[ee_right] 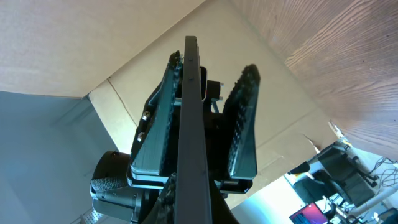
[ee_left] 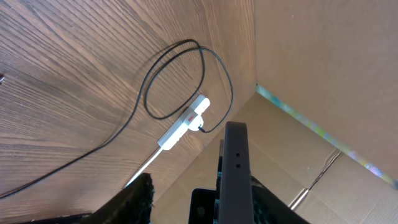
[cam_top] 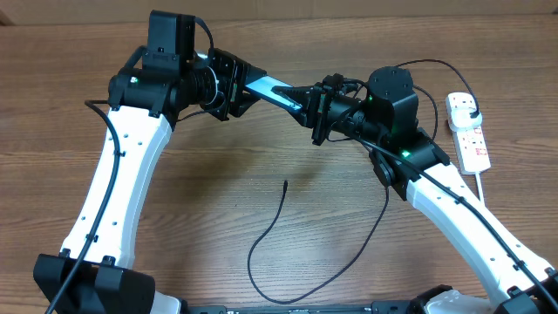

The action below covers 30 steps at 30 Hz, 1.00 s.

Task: Plug charger to phone and switch on socket
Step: 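Close the left gripper on the phone's other end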

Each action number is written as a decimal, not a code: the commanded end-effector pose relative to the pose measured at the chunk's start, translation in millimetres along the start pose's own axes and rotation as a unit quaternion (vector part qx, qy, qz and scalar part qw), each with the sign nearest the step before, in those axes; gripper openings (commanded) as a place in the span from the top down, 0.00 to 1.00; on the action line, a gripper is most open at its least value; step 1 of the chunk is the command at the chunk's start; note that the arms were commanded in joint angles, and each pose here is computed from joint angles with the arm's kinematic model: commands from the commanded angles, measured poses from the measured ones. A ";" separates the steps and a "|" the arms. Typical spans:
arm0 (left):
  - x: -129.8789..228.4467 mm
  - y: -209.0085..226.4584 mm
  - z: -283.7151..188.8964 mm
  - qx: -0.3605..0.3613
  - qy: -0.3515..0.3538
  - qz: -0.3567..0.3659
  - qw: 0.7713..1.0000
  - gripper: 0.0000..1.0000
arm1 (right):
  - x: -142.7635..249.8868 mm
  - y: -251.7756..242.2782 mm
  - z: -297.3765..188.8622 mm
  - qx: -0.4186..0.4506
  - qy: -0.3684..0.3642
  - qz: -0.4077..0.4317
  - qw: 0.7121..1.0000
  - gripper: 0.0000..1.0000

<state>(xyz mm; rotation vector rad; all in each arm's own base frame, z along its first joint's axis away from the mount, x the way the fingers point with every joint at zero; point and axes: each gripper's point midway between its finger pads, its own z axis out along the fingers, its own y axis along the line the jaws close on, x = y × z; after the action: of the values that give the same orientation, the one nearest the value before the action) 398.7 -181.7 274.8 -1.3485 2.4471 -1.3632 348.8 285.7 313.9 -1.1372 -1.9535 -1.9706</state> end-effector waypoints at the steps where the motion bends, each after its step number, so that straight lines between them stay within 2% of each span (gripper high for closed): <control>1: 2.2 -2.0 0.5 0.002 -0.001 0.005 1.000 0.57 | 11.9 9.4 -0.5 -0.005 0.017 0.045 0.999 0.96; 7: 4.2 -1.6 2.2 0.000 -0.002 0.008 1.000 0.70 | 11.9 9.4 -0.5 -0.005 0.017 0.045 0.999 0.96; 23: 6.1 -0.9 4.5 -0.003 -0.005 0.012 1.000 0.76 | 11.9 9.4 -0.5 -0.005 0.017 0.045 0.999 0.96; 30: 6.1 -0.7 4.7 -0.004 -0.005 0.012 1.000 0.83 | 11.9 9.4 -0.5 -0.005 0.017 0.045 0.999 0.96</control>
<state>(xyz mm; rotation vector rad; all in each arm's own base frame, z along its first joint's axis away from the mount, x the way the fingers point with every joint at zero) 400.6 -184.7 275.2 -1.3288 2.4394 -1.3495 345.9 286.4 309.9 -1.1382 -1.9537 -1.9397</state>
